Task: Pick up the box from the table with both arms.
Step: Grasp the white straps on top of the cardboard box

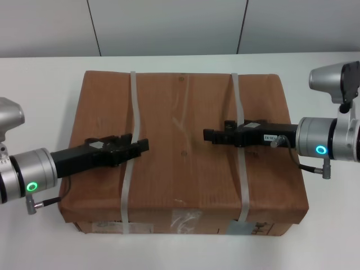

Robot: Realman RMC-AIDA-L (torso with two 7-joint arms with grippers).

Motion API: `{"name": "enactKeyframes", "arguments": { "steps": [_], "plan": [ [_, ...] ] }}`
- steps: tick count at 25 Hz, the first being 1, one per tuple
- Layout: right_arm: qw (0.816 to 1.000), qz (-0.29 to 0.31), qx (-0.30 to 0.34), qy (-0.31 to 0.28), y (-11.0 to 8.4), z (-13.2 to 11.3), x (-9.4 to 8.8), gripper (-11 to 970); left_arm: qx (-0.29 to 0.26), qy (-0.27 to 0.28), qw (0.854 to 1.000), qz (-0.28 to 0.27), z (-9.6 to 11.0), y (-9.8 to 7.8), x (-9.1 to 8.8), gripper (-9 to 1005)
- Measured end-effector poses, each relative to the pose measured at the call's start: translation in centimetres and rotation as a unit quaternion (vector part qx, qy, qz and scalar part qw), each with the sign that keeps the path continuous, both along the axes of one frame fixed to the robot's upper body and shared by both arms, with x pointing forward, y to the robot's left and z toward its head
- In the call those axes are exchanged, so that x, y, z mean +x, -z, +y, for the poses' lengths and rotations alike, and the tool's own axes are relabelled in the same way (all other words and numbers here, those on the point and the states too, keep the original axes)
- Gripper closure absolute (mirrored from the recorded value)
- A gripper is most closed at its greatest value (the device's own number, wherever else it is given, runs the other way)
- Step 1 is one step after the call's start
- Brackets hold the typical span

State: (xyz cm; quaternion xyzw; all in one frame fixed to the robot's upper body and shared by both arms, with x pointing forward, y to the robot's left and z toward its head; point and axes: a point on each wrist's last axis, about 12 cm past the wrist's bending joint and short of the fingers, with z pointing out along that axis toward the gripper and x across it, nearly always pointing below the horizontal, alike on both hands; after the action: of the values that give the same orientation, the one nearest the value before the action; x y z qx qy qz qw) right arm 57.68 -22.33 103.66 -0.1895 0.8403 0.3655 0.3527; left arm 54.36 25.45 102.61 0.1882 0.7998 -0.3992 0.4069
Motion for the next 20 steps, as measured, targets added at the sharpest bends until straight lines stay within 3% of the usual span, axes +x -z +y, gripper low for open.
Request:
{"name": "enactKeyframes", "arguments": {
  "steps": [20],
  "plan": [
    [1.0, -0.019, -0.005, -0.02, -0.7, 1.5, 0.9, 212, 0.017, 0.043, 0.999, 0.009, -2.8, -1.0, 2.0, 410]
  ]
}}
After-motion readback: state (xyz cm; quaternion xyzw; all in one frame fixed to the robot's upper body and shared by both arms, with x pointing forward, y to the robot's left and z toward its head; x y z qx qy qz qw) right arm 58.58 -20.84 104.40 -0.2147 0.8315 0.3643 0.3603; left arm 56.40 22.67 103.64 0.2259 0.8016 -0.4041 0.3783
